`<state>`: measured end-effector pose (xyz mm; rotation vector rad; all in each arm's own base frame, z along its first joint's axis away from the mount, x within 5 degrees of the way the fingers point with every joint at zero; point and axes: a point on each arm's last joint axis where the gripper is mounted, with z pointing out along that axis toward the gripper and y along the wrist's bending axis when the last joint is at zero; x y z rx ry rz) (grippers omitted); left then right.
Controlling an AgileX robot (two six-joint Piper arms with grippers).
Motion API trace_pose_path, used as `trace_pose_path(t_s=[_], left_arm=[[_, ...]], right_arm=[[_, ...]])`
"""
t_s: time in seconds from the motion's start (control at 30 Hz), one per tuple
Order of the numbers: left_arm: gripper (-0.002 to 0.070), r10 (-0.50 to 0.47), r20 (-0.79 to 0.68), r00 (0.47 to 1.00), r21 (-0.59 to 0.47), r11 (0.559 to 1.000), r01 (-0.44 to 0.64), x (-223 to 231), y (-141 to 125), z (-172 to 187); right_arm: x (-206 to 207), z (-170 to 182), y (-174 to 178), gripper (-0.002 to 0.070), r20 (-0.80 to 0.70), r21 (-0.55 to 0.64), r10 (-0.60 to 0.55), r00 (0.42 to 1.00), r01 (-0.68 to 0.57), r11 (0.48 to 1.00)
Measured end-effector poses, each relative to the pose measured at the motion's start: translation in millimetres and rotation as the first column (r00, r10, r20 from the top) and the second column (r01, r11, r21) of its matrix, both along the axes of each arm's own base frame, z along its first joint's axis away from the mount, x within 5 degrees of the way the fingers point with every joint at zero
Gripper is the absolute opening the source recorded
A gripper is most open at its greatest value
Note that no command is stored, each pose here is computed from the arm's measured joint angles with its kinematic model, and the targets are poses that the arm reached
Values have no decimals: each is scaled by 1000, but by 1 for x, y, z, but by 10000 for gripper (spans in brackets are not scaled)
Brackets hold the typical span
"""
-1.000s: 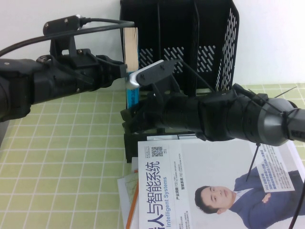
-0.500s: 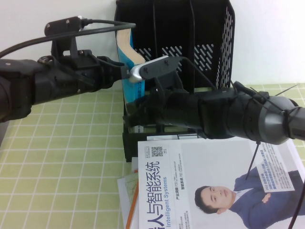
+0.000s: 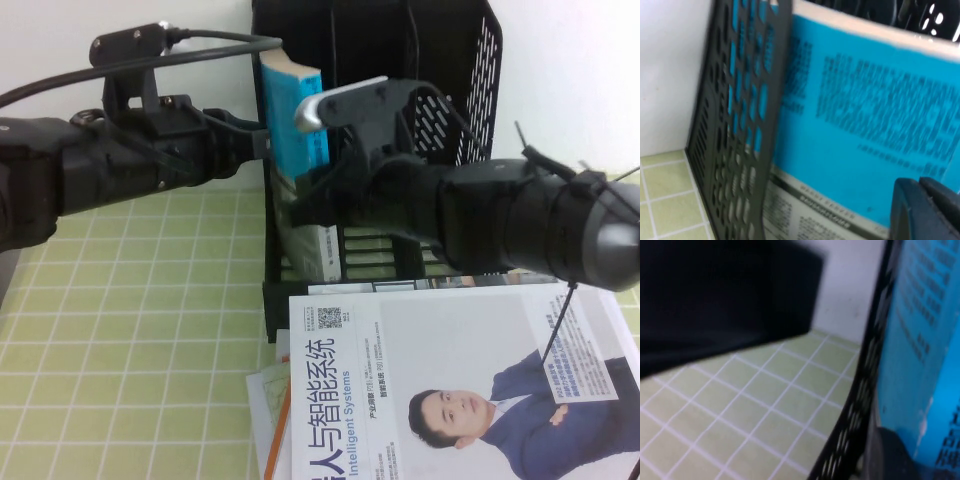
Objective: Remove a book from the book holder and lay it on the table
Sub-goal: Pick up the right side book from the book shelf
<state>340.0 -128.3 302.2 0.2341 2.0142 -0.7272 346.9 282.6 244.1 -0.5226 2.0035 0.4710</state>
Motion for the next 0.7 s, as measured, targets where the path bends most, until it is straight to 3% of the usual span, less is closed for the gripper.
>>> trace_pose_path(t_s=[0.7], left_arm=[[-3,-17,-5,1000,-65,998,17,-3,-3,6]], right_arm=[[-24,92,-32,206,170,105,-106,980,89,991]])
